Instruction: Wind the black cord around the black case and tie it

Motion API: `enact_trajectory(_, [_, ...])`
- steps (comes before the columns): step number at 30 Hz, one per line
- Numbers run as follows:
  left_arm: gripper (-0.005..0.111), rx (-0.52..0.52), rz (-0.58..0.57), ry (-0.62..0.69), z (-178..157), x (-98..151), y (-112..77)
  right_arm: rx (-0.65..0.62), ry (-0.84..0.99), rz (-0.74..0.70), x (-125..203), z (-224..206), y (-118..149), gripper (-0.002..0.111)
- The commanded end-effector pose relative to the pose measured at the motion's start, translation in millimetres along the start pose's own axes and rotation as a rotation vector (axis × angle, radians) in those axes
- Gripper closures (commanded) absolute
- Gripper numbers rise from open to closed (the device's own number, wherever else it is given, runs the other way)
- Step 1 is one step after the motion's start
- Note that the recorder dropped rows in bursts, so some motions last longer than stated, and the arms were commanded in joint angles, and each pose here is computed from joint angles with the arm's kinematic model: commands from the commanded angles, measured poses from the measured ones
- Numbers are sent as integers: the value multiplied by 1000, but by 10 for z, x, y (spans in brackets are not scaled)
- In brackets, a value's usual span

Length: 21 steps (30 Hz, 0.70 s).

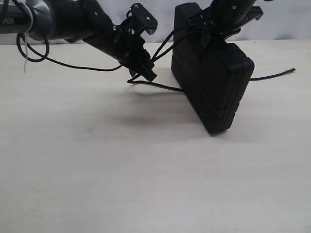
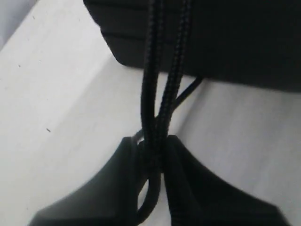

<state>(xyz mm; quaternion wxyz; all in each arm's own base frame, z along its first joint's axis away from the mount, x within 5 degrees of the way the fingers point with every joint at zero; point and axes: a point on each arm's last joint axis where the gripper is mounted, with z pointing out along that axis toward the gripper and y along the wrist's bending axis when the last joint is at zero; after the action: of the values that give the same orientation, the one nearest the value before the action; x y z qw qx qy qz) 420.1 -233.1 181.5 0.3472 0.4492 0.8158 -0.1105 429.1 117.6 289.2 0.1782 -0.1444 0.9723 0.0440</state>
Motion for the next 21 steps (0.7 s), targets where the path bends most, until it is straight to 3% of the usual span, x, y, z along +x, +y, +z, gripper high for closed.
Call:
enact_trajectory(1, [107, -115, 61, -69, -19, -182, -94, -2, 84, -17, 73, 162, -9, 104])
enact_trajectory(8, [107, -258, 193, -48, -87, -292, -140, -2, 84, -17, 73, 162, -9, 104])
enact_trajectory(15, [107, -436, 374, 156, -114, -229, -145, -2, 84, -17, 73, 162, -9, 104])
enact_trajectory(21, [107, -507, 518, 177, -109, -355, -376, -4, 84, -49, 73, 162, -9, 104])
